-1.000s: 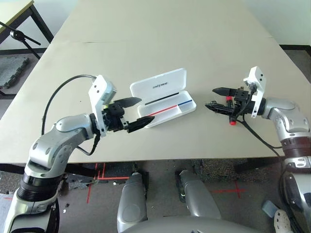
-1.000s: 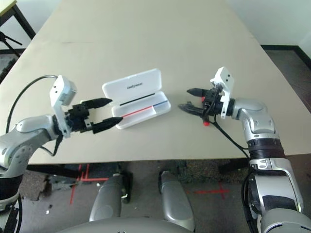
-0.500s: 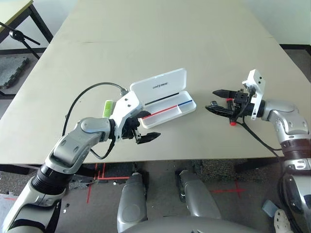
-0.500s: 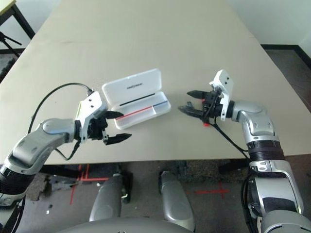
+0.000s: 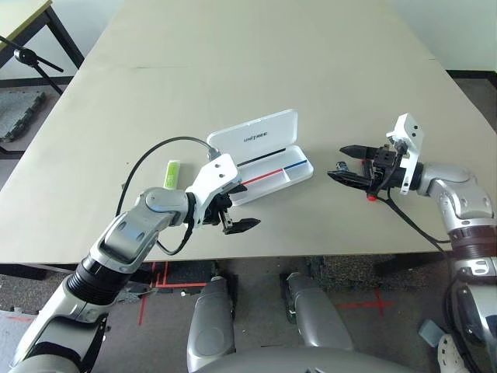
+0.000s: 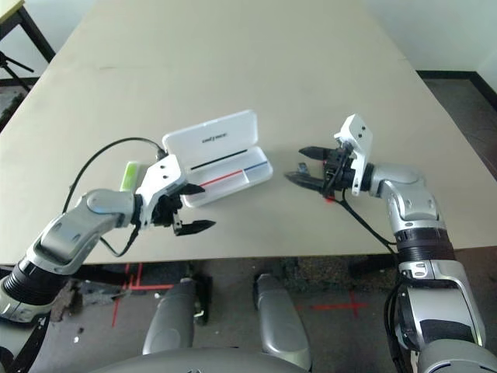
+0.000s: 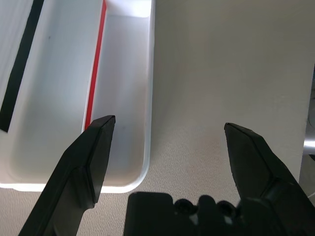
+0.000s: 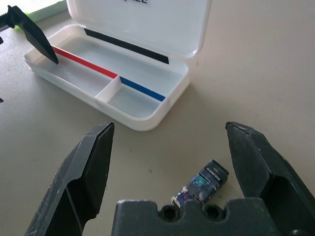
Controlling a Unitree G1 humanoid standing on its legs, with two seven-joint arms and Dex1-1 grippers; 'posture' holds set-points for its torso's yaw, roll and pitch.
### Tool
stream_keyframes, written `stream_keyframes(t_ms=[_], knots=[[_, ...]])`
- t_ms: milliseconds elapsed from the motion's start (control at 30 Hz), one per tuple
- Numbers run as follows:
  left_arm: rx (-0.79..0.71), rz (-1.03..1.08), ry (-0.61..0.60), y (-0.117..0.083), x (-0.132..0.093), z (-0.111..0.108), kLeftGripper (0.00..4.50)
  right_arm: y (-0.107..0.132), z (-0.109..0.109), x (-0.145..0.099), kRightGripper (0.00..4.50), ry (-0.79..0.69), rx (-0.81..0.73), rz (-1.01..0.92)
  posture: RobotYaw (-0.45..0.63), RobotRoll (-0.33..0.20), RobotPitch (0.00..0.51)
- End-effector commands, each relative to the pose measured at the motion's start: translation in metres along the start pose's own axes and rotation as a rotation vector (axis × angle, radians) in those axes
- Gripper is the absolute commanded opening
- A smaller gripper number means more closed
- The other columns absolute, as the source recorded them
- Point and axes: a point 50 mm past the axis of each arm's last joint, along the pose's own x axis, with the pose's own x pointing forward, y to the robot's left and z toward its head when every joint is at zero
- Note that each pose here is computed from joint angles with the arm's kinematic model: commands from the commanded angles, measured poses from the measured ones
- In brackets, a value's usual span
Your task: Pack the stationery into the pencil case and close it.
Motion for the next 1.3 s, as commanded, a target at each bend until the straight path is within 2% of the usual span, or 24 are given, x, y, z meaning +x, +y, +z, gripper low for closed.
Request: stream_keyframes(t_ms=[33, 67, 167, 500, 900, 1100, 1300], knots=[[-0.013, -0.022, 0.041, -0.001, 0.004, -0.005, 4.48, 0.004, -0.003, 0.002, 4.5, 0.016, 0.002, 0.009, -0.05, 0.0, 0.182], [-0.015, -0.021, 0.045, -0.001, 0.005, -0.006, 4.48, 0.004, -0.003, 0.002, 4.5, 0.016, 0.002, 0.009, -0.05, 0.0, 0.182], [-0.019, -0.012, 0.053, 0.002, 0.005, -0.007, 3.85, 0.004, -0.003, 0.002, 4.5, 0.016, 0.002, 0.009, -0.05, 0.0, 0.181], [-0.01, 0.014, 0.076, 0.014, 0.003, -0.007, 0.04, 0.006, -0.004, 0.003, 4.5, 0.011, 0.004, 0.005, -0.06, 0.0, 0.179], [0.198, -0.052, 0.054, 0.029, -0.017, 0.001, 0.04, 0.007, -0.003, -0.004, 4.5, 0.016, 0.01, 0.015, -0.06, 0.0, 0.175], [0.274, -0.137, 0.059, 0.031, -0.027, -0.005, 0.04, 0.005, -0.003, -0.006, 4.5, 0.022, 0.009, 0.015, -0.06, 0.0, 0.175], [0.318, -0.194, 0.073, 0.032, -0.028, -0.01, 0.04, 0.007, -0.004, -0.006, 4.5, 0.022, 0.012, 0.019, -0.06, 0.0, 0.177]])
